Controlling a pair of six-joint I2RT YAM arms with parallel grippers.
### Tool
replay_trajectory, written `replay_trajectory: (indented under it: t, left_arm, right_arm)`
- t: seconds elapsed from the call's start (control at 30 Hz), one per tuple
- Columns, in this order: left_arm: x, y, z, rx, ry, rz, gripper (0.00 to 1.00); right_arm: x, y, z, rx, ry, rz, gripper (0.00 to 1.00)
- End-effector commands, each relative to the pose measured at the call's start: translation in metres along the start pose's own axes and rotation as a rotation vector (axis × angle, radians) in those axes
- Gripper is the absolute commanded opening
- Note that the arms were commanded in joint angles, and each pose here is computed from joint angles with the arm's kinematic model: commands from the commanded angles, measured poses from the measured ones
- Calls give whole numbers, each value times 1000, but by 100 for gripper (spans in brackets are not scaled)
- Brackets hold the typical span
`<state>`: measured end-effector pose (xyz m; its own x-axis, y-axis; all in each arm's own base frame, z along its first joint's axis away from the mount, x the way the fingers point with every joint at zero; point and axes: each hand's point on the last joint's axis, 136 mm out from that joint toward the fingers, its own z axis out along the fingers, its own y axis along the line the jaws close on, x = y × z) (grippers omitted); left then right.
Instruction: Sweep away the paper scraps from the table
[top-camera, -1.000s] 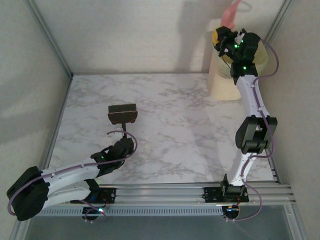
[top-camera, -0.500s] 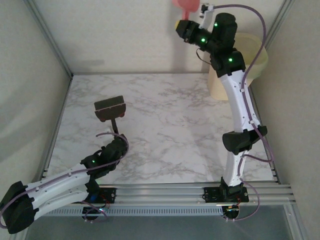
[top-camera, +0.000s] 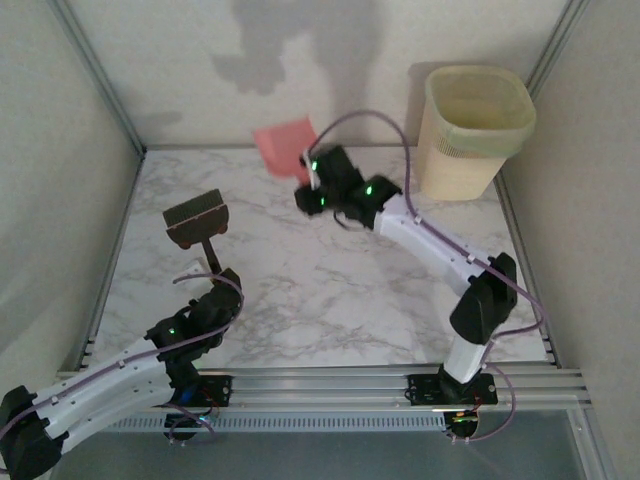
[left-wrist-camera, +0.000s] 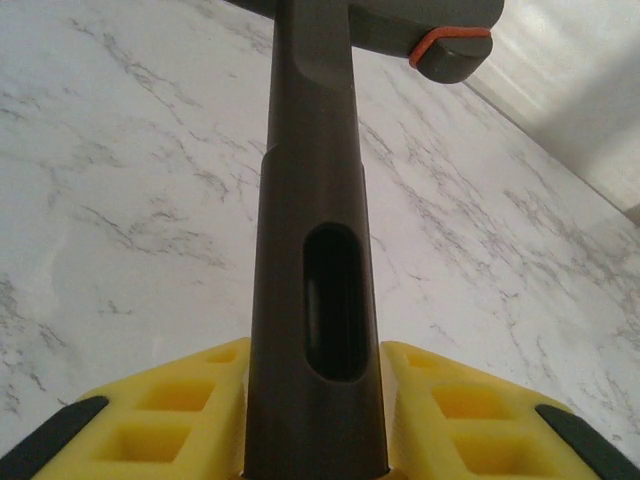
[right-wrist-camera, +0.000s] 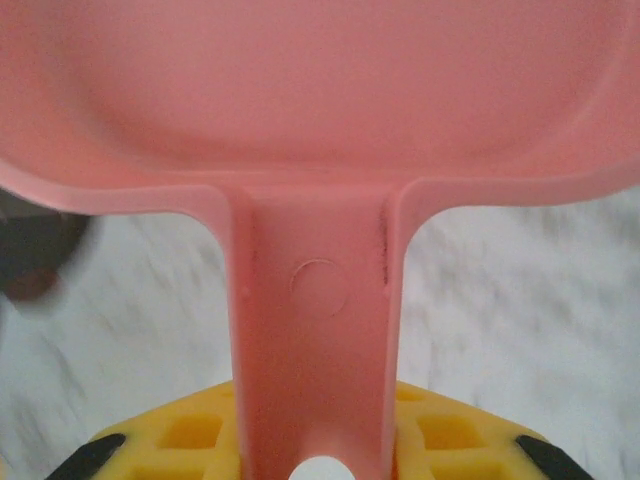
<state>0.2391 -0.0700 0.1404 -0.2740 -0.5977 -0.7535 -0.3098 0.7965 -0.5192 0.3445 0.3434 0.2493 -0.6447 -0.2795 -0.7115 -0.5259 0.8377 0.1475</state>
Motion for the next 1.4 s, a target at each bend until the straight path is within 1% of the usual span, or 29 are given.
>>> replay_trajectory:
  t: [0.0, 0.1, 0.13, 0.23, 0.37, 0.43, 0.5, 0.6, 0.7, 0.83, 0.97, 1.03, 1.07, 1.13, 1.37]
  left_arm:
    - [-5, 12, -2, -36, -39, -16, 0]
    - [-7, 13, -4, -35, -44, -25, 0]
    - [-7, 13, -4, -32, -45, -28, 0]
    - [-7, 13, -4, -27, -47, -29, 0]
    - [-7, 15, -4, -35, -53, -22, 0]
    - [-8, 15, -3, -41, -58, -20, 0]
    - [-6, 16, -2, -49, -57, -14, 0]
    - [-5, 17, 0, -58, -55, -4, 0]
    - [-2, 15, 2, -58, -47, 4, 0]
    - [3, 14, 5, -65, -34, 27, 0]
    - [17, 6, 12, -39, 19, 67, 0]
    - [24, 3, 15, -36, 40, 86, 0]
    - [26, 2, 17, -38, 49, 95, 0]
    - [32, -1, 20, -42, 71, 121, 0]
    - [63, -13, 33, -27, 190, 222, 0]
  right_arm:
    - [-1, -28, -34, 124, -139, 59, 0]
    - [33, -53, -41, 216, -107, 73, 0]
    - [40, -58, -44, 235, -104, 77, 0]
    - [70, -74, -39, 250, -69, 124, 0]
    - [101, -83, -13, 217, 10, 259, 1]
    - [114, -83, 4, 234, 74, 272, 1]
    - [126, -88, 19, 282, 149, 301, 0]
    - [134, -84, 43, 289, 230, 317, 0]
    - [143, -81, 57, 297, 291, 330, 0]
    - [143, -83, 59, 303, 291, 337, 0]
    - [146, -83, 60, 304, 298, 339, 1]
    - [148, -81, 64, 302, 316, 339, 2]
    - [148, -92, 65, 316, 325, 364, 3]
    - [151, -94, 70, 318, 347, 376, 4]
    - [162, -102, 82, 323, 420, 421, 6]
